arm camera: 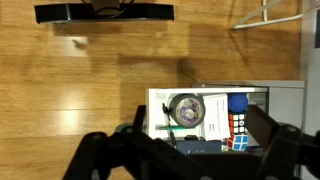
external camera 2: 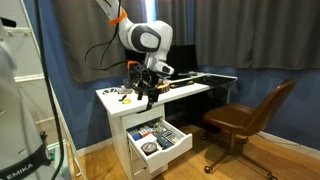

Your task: Move the tape dispenser from the drawer to the desk

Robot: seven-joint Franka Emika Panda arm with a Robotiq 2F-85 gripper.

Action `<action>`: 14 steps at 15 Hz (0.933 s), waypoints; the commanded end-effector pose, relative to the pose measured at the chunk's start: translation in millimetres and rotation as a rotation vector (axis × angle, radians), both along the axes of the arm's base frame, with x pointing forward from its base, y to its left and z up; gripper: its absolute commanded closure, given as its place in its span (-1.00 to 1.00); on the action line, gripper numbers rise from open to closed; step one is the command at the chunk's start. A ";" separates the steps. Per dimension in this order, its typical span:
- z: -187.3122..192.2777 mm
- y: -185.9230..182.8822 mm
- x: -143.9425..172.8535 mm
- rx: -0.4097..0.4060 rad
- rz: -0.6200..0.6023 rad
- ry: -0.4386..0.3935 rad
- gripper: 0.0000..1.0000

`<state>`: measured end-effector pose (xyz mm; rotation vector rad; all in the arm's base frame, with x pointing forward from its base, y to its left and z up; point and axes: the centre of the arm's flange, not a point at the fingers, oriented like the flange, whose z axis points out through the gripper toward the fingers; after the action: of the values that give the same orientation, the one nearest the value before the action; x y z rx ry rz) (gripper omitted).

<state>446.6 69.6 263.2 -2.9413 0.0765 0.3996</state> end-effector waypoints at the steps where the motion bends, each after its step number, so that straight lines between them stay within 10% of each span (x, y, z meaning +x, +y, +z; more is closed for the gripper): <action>1: -9.4 3.1 0.1 0.000 0.005 0.006 -1.00; 14: -23.6 9.8 7.1 -0.008 -0.015 0.008 -1.00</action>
<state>448.6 75.7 244.1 -2.9415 0.0643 0.4202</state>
